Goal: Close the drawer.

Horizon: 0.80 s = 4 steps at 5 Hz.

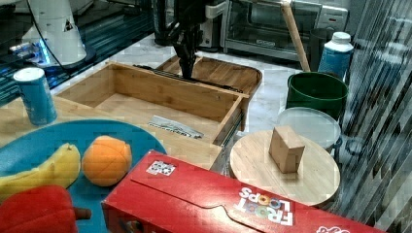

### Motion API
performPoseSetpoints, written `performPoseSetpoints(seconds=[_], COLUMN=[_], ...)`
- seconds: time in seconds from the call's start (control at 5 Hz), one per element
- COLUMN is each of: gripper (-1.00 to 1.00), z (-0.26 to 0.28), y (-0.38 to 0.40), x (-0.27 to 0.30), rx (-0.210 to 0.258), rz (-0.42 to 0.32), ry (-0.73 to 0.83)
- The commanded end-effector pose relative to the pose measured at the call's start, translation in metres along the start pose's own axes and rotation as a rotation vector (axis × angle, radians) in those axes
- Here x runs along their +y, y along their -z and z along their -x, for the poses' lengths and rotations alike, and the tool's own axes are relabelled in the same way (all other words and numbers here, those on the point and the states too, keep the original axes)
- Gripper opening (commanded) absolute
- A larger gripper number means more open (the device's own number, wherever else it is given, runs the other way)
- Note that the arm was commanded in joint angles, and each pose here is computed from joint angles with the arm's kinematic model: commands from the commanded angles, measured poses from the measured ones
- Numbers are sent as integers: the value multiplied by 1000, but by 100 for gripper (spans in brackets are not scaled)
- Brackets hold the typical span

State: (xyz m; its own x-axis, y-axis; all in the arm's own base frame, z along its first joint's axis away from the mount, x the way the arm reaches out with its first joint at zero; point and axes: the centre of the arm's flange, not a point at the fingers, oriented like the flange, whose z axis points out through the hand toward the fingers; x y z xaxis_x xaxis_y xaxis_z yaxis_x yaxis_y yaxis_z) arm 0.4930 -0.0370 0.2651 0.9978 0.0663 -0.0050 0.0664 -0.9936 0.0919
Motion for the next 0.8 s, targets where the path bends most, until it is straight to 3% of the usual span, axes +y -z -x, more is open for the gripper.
performPoseSetpoints(seconds=[0.2,0.8], gripper=[-100,-100], z=[-22,-3], y=[25,22], x=[84,183], rx=[132,204], rz=[17,70], ry=[70,-4])
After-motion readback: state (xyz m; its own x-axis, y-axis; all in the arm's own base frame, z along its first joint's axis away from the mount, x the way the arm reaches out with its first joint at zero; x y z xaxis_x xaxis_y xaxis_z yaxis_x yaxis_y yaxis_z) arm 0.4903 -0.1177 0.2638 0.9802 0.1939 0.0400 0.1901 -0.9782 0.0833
